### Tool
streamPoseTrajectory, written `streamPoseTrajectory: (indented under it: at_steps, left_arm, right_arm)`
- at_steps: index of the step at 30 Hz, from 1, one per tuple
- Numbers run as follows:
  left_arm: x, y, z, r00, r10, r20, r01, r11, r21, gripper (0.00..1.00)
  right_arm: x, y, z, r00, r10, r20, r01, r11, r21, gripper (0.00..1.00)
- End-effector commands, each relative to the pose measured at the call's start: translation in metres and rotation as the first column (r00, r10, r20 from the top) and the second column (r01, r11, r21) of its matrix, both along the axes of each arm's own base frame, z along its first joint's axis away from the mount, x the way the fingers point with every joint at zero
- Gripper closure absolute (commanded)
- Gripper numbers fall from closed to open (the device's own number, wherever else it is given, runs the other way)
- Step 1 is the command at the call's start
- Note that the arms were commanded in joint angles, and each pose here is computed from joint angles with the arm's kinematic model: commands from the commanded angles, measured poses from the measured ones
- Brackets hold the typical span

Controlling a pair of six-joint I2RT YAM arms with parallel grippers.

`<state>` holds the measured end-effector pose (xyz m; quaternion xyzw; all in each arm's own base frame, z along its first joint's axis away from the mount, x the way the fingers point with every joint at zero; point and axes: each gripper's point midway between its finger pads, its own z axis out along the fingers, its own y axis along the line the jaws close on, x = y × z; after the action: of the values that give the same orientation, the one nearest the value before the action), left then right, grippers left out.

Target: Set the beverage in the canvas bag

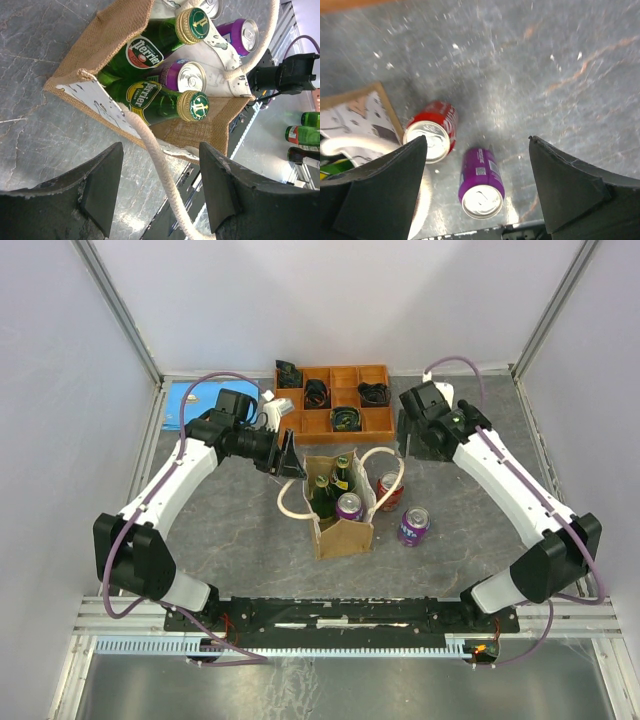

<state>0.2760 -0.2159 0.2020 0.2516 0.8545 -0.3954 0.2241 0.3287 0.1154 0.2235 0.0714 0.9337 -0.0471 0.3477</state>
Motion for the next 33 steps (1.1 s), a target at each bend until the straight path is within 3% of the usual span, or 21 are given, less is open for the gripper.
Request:
streamPoseTrajectory:
  at_steps: [1, 13, 19, 33]
  left_arm:
    - [-0.005, -0.001, 0.012, 0.999, -0.023, 0.050, 0.024, 0.999, -0.031, 0.31]
    - [-0.008, 0.001, 0.004, 0.999, -0.020, 0.034, 0.021, 1.000, -0.018, 0.31]
    - [-0.011, 0.002, 0.002, 0.999, -0.020, 0.027, 0.021, 1.000, -0.016, 0.31]
    - [-0.013, 0.002, -0.003, 0.999, -0.027, 0.020, 0.027, 1.000, -0.011, 0.31]
  right_arm:
    - [-0.021, 0.005, -0.029, 0.994, 0.008, -0.112, 0.003, 0.995, 0.098, 0.10]
    - [-0.011, 0.038, -0.061, 0.990, 0.029, -0.134, 0.017, 0.946, 0.324, 0.09]
    - [-0.001, 0.049, -0.065, 0.992, 0.023, -0.124, 0.025, 0.928, 0.373, 0.09]
    - [-0.015, 0.055, -0.097, 0.957, 0.085, -0.276, 0.004, 0.952, 0.307, 0.09]
